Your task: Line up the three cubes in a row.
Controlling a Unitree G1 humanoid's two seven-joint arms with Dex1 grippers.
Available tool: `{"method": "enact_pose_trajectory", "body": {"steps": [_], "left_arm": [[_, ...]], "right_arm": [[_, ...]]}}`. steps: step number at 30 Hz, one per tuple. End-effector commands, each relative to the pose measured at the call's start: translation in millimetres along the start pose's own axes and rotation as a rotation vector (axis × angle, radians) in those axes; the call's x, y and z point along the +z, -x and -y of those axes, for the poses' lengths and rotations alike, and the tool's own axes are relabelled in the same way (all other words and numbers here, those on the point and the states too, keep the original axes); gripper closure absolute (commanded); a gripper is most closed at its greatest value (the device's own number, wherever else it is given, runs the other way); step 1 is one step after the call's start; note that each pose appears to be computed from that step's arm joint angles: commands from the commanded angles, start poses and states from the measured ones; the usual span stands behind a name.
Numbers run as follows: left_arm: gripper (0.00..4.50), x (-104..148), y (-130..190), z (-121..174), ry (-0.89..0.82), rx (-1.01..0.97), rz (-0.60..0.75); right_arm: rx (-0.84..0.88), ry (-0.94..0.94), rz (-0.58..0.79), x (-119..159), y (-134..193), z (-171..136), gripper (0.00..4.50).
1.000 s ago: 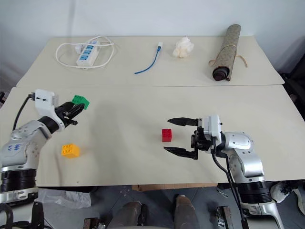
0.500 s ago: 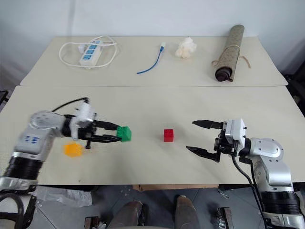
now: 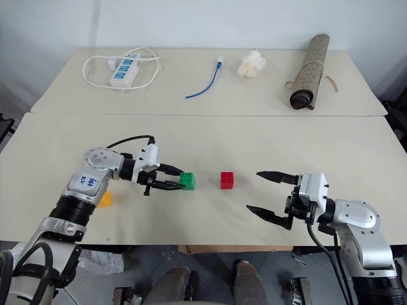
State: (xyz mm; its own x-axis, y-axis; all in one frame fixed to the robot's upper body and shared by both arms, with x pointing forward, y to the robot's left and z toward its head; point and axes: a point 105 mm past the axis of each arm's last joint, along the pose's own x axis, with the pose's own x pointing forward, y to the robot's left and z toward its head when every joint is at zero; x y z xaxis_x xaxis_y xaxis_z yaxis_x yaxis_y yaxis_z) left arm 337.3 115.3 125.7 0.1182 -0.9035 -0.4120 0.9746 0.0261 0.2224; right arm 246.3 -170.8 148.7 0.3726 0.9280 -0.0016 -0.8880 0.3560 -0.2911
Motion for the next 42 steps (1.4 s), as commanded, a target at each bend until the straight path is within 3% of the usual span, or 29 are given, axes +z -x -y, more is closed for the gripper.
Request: {"method": "enact_pose_trajectory", "body": {"steps": [1,6,10,14,16,21,26,31,33,37,42], "left_arm": [[2.70,1.6,0.1,-3.2,-0.004,0.006,-0.014],[1.17,20.7,8.8,-0.2,-0.034,0.000,0.050],[0.03,41.2,46.8,-9.3,-0.043,0.143,0.101],[0.03,63.7,104.7,-2.7,-0.033,0.315,0.245],[0.03,58.7,136.0,8.5,-0.022,0.448,0.263],[0.03,16.8,194.1,61.8,0.041,0.704,0.191],[0.03,-47.2,237.6,132.8,0.284,1.059,0.149],[0.03,-85.0,245.6,198.6,0.456,1.309,0.106],[0.03,-89.7,238.9,210.7,0.491,1.329,0.105],[0.03,-88.9,222.1,207.9,0.495,1.297,0.131],[0.03,-80.4,199.0,179.8,0.437,1.292,0.178]], "right_arm": [[-0.013,0.032,0.022,2.3,7.1,1.0,0.00],[0.013,0.013,0.031,-6.6,8.0,-4.5,0.00],[0.059,0.006,0.062,-11.9,0.9,-5.4,0.00],[0.098,0.007,0.115,-4.4,-13.6,-1.1,0.00],[0.142,0.004,0.136,0.3,-24.3,-1.2,0.00],[0.238,0.044,0.194,14.8,-48.9,-3.5,0.00],[0.359,0.076,0.261,34.7,-73.2,-16.2,0.00],[0.435,0.108,0.325,51.8,-85.5,-31.7,0.00],[0.445,0.113,0.324,52.8,-85.8,-32.8,0.00],[0.450,0.115,0.307,51.7,-84.3,-30.6,0.00],[0.452,0.113,0.289,50.7,-82.5,-27.0,0.00]]}}
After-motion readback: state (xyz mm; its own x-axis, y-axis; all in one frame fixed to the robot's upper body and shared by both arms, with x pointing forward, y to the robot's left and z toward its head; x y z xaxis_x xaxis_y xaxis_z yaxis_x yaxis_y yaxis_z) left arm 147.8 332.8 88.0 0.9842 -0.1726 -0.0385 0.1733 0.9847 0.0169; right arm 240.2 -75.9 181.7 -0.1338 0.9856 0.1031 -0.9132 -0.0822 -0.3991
